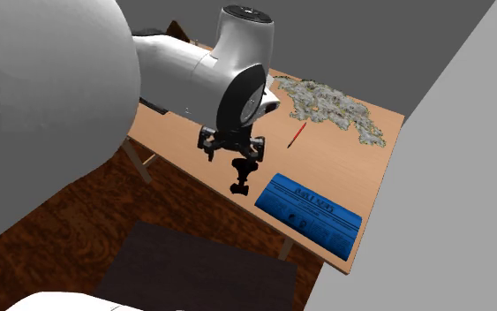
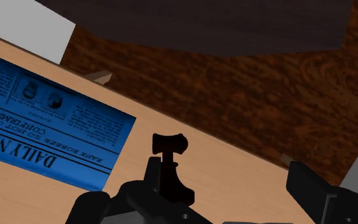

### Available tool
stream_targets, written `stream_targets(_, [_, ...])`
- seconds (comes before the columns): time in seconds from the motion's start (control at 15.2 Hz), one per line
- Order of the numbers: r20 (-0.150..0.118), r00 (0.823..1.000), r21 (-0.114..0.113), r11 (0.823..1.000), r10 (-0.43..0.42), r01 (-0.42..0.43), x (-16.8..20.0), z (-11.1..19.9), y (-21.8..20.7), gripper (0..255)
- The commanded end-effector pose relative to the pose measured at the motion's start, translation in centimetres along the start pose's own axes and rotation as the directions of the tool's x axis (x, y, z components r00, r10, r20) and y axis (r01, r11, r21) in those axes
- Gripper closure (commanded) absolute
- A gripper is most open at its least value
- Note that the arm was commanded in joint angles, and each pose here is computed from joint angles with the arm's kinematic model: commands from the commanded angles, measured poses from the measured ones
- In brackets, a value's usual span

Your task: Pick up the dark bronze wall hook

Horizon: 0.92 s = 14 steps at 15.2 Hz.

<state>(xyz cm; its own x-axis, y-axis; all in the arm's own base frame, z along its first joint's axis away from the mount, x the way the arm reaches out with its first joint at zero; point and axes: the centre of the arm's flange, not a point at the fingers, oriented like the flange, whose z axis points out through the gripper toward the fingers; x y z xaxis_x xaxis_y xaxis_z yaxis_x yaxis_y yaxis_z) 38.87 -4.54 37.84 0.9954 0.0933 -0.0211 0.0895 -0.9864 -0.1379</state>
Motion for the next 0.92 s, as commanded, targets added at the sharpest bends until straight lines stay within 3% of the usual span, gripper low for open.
stream_targets(0.0, [-0.012,1.000,0.007,1.000,-0.004,0.004,1.2,2.2,0.7,0])
stream_targets(0.86, [-0.075,0.997,0.065,0.997,-0.026,0.031,8.9,16.9,4.1,0])
